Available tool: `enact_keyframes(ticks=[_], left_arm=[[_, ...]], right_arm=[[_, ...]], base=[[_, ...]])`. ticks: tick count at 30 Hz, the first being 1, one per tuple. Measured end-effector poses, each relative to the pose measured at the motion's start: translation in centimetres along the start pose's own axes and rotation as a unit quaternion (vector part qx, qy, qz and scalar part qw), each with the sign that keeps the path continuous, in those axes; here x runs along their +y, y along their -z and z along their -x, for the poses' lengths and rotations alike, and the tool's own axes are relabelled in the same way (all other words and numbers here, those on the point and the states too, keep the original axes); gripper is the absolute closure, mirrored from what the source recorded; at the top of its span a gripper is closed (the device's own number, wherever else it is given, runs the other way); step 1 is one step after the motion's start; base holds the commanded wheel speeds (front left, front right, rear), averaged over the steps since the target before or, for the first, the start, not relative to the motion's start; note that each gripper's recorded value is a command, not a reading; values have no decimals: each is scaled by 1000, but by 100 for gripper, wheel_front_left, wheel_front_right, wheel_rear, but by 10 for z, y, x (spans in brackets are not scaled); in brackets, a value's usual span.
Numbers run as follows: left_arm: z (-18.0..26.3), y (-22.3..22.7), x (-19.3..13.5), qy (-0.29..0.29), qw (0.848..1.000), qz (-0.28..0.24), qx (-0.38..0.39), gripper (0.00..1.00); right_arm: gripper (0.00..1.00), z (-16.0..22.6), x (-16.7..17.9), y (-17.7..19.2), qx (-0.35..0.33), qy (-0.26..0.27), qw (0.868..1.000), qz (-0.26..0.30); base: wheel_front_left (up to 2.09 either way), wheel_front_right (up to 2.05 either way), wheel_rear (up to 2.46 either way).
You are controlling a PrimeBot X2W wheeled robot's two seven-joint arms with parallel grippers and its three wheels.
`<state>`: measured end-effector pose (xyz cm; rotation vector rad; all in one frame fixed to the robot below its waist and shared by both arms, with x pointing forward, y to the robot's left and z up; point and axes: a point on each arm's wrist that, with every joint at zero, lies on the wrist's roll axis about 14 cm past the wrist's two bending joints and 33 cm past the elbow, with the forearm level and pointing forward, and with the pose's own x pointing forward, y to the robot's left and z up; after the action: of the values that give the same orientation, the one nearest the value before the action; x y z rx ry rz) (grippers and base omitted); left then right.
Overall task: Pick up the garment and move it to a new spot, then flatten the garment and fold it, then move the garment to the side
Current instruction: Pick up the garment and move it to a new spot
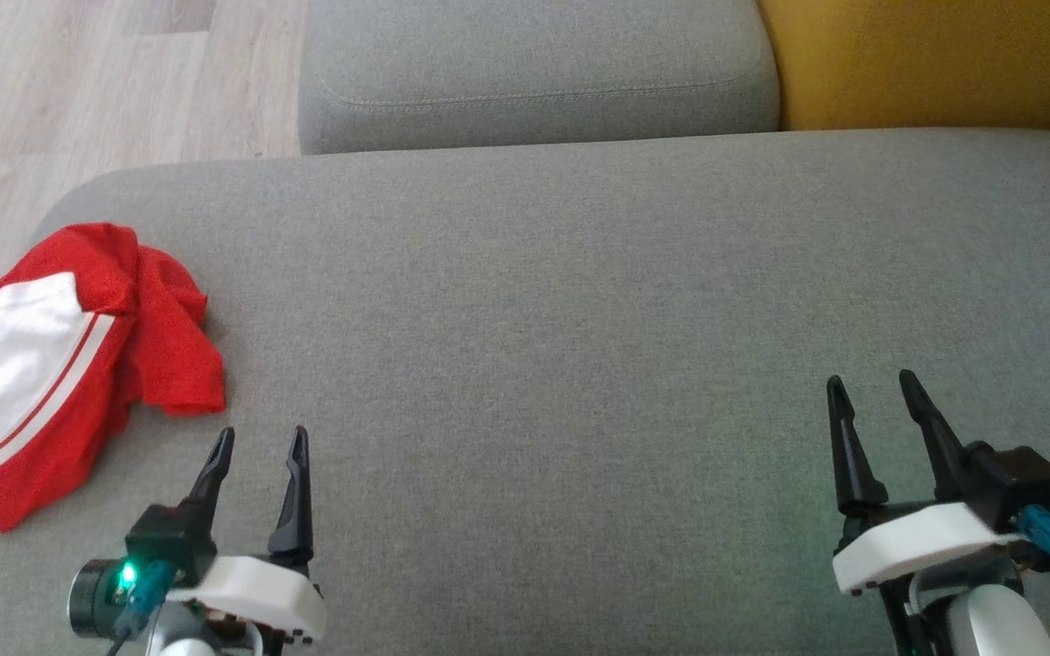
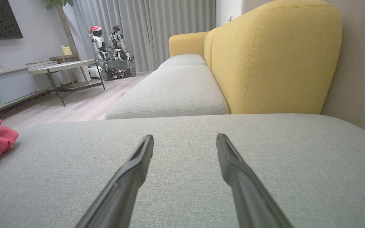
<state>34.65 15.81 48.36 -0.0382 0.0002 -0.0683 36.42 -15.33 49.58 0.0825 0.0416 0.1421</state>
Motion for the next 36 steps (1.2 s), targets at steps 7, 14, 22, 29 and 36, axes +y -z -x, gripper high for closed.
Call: enact_keyframes(ticks=[7,14,22,29,36], left_arm=[[3,0,5,-8,1000,2,0,0],[19,-2,33,-54,999,-2,-3,0],[46,-8,77,-128,992,-7,-12,0],[72,-15,108,-187,982,-10,-23,0],[84,-16,118,-208,978,-8,-26,0]], right_arm=[[0,-5,5,0,1,-9,1000,0],[0,-20,40,-1,2,-63,998,3],[0,-31,92,6,15,-140,990,0],[0,-36,130,6,17,-195,981,-4],[0,-39,144,5,18,-215,976,-3]], base=[[0,0,0],[0,0,0],[0,0,0],[0,0,0],[0,0,0]])
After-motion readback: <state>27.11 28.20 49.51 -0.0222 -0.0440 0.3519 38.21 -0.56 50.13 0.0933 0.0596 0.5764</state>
